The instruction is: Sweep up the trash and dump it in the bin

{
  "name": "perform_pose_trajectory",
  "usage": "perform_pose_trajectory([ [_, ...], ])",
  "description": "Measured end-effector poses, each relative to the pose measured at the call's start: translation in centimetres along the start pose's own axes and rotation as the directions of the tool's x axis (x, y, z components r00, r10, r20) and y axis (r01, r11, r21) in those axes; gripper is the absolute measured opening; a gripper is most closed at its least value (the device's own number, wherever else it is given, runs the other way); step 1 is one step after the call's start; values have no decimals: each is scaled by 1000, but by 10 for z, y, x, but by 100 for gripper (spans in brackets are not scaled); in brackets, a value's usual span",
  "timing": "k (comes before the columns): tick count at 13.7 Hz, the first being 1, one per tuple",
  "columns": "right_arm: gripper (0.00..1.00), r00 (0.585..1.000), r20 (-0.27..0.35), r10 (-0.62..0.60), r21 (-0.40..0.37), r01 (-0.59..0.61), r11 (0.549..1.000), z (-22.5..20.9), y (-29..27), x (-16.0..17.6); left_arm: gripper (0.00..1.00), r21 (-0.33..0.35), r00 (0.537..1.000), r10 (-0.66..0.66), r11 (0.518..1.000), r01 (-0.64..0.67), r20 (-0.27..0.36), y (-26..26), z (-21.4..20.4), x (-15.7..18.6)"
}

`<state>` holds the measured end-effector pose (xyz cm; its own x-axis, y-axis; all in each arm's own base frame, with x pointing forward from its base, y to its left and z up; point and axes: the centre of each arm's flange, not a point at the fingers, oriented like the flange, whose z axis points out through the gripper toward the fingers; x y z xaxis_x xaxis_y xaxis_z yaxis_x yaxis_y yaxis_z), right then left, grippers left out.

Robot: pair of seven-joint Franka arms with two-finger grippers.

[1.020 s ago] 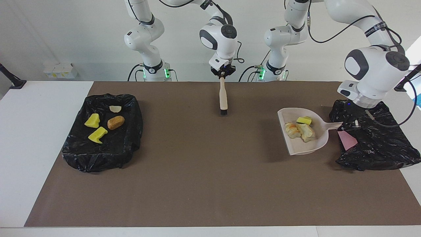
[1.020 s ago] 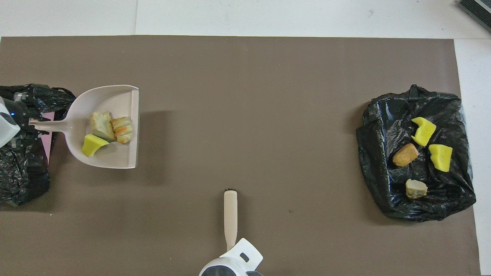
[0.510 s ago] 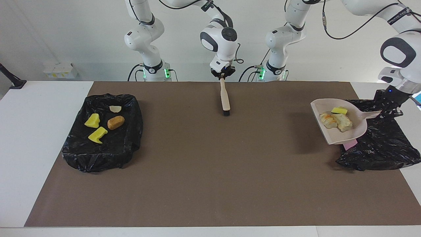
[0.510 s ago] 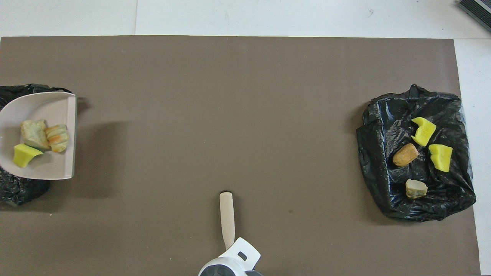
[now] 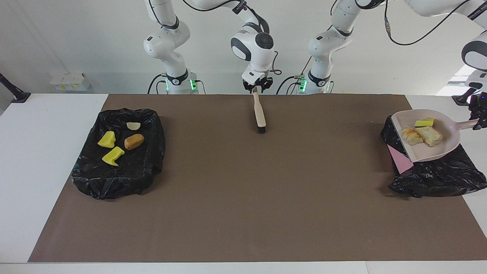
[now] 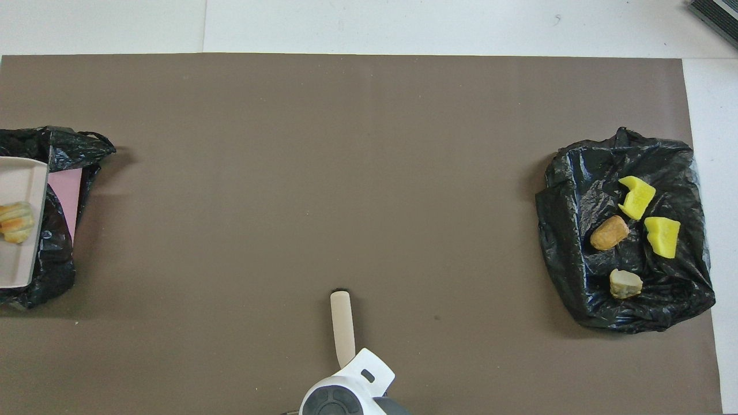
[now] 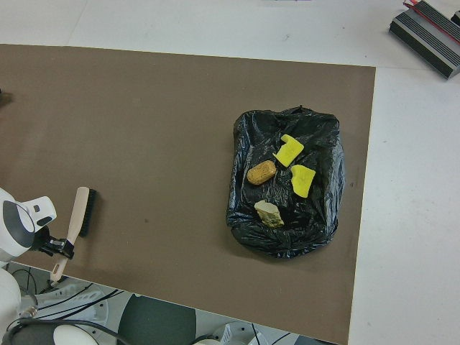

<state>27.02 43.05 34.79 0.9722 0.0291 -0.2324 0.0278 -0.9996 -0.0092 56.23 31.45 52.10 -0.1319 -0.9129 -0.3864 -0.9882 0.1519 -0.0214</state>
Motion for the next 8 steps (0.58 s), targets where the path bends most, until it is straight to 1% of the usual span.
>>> perform_pose_trajectory([
  [1, 83, 1000, -11, 28, 22, -28, 999, -12, 5, 14, 31, 0, 999, 4, 1000, -4, 53, -1, 0, -4],
  [2, 90, 998, -27, 60, 54, -58, 997, -29, 13, 32, 31, -4, 995, 9, 1000, -9, 102, -3, 0, -6],
  [3, 91, 995, -43, 95, 84, -91, 992, -49, 23, 50, 31, -9, 989, 20, 1000, -18, 146, -4, -1, -7],
  [4, 99, 990, -54, 131, 111, -125, 986, -70, 36, 67, 31, -13, 982, 29, 1000, -27, 188, -6, -1, -8],
  [6, 100, 978, -74, 195, 163, -181, 970, -125, 71, 102, 31, -19, 961, 34, 999, -30, 276, -8, 0, -8],
  [8, 100, 972, -96, 215, 202, -192, 960, -184, 114, 133, 31, -40, 928, 42, 999, -29, 371, -8, 1, -6],
])
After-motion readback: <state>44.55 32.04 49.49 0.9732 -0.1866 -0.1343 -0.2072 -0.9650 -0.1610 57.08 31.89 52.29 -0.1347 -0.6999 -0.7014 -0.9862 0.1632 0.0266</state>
